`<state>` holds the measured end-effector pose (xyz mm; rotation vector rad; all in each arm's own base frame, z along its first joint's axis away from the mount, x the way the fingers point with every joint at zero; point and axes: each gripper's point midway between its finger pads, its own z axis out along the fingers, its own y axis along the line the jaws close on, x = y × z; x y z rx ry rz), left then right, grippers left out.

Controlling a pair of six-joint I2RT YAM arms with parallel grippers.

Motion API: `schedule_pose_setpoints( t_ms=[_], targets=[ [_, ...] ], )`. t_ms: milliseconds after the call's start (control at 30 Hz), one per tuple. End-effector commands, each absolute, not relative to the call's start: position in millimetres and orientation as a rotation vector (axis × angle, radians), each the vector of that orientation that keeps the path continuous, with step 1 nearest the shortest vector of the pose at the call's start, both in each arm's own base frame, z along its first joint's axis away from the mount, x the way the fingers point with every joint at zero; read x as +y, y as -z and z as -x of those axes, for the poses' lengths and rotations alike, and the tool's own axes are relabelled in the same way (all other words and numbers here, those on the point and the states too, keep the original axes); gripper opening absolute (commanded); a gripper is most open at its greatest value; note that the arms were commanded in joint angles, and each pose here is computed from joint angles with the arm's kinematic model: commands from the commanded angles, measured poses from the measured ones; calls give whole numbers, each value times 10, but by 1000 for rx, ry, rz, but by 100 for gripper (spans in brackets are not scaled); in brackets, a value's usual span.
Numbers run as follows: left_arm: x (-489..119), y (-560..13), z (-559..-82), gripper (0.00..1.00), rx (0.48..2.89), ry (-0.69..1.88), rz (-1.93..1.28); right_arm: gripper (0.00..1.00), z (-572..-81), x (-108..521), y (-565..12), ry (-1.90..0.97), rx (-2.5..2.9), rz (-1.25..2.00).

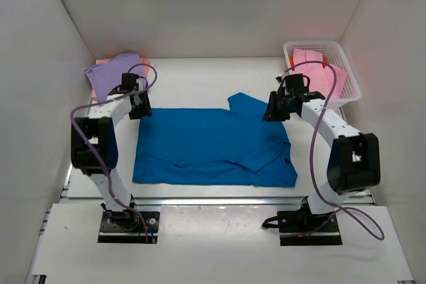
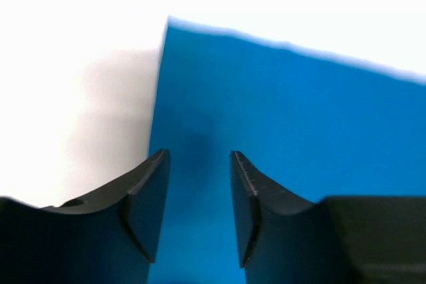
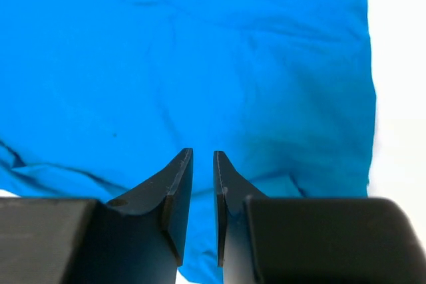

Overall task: Fold and stack the t-shirts
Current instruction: Fold the flattened tshirt in 1/3 of the way, then grap the side of the flattened tshirt furthest away from the robot with both arms

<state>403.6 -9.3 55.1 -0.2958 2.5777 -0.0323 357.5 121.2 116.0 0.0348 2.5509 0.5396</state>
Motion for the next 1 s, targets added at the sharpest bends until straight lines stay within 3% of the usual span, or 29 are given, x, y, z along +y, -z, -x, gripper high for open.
schedule_pose_setpoints(
  t_ms=[0, 300, 467, 500, 533, 600, 667, 967],
  targets=[
    [16, -757, -4443, 54, 2489, 14, 295, 16, -3816, 1217, -1177, -499, 2515, 26],
    [23, -332, -4573, 58, 2575, -9, 290, 18, -4274, 1075, -1026, -419, 2536, 1],
    [32, -239, -4565, 61, 2587, -18, 290, 23, -4516, 955, -937, -351, 2531, -17],
    [39, -204, -4561, 53, 2595, -20, 284, 26, -4586, 934, -1012, -345, 2508, -22],
    [19, -183, -4564, 38, 2600, -6, 283, 28, -4625, 901, -959, -331, 2512, -32],
    [133, -164, -4537, 17, 2613, -9, 311, 30, -4711, 867, -953, -319, 2507, -47],
    [114, -140, -4493, 7, 2625, -25, 296, 32, -4786, 832, -855, -304, 2527, -44],
    [76, -174, -4487, 5, 2610, -18, 271, 40, -4988, 700, -476, -238, 2615, -44]
  ],
)
